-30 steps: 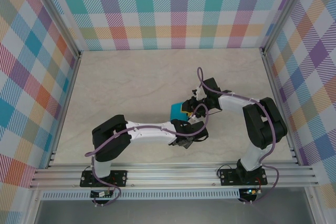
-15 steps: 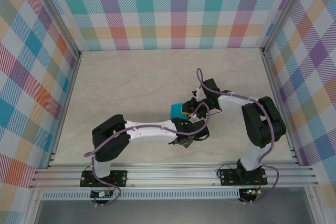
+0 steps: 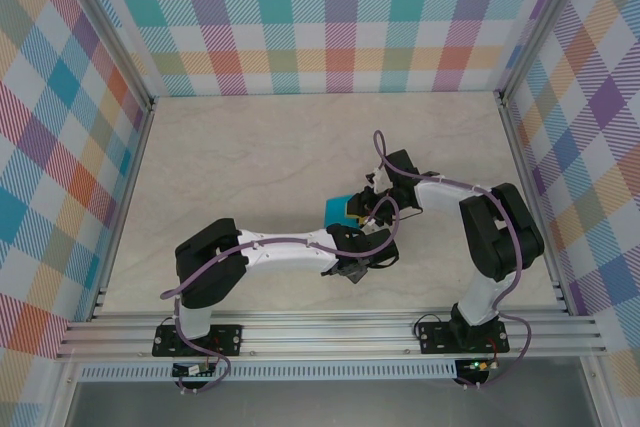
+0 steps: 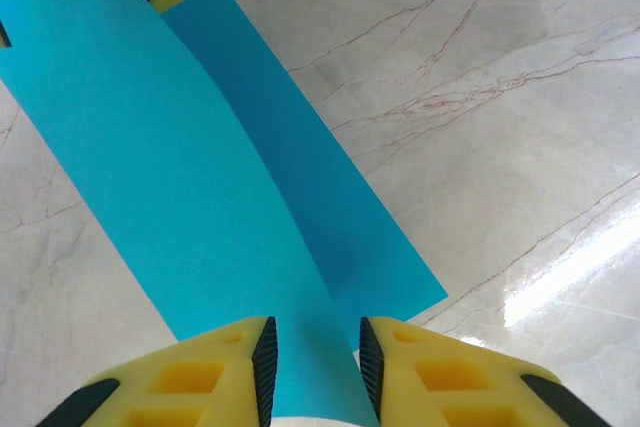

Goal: Fold a paper plane with a square sheet of paper (fold left side to right side)
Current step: Fold the triangle a second time at the center of the table.

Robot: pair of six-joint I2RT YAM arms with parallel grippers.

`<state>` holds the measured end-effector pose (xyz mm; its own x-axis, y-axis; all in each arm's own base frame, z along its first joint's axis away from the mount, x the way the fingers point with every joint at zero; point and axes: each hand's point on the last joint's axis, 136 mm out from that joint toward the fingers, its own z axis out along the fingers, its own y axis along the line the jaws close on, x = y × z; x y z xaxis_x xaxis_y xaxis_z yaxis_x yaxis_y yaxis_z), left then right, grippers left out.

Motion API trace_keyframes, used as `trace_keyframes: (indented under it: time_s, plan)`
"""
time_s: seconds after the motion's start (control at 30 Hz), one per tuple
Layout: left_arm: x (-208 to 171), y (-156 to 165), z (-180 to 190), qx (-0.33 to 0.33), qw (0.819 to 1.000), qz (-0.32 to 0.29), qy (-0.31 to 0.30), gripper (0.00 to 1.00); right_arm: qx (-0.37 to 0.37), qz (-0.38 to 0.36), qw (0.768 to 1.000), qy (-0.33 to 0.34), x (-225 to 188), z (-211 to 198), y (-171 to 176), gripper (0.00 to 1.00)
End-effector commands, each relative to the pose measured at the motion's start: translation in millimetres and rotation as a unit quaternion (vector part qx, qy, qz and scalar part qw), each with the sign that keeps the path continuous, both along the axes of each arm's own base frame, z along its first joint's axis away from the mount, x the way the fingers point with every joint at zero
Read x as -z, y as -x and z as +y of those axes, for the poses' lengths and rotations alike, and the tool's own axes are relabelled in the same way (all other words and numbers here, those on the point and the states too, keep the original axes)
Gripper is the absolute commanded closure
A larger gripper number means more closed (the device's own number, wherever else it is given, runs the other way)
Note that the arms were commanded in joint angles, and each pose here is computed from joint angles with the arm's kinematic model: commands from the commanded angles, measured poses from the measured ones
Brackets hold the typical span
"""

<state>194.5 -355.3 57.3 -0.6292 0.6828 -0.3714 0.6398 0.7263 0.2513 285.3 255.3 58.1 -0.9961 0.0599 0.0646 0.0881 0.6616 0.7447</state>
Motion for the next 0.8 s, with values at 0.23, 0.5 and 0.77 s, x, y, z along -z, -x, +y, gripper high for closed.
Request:
trace_keyframes:
  time_s: [0.23,0.5,0.77]
  plan:
    - [-17,9,-4,0.021,1.0,0.005,0.019,0.85,-0.008,-0.012,1.0,0.012,1,0,-7,0.61]
    - [-12,8,0,0.02,0.999,0.024,0.027,0.89,-0.003,-0.05,0.999,0.018,-19,-8,-13,0.55]
    - [-13,5,0,0.016,0.994,0.069,0.086,0.89,0.033,-0.086,0.996,0.013,-44,-38,-11,0.41]
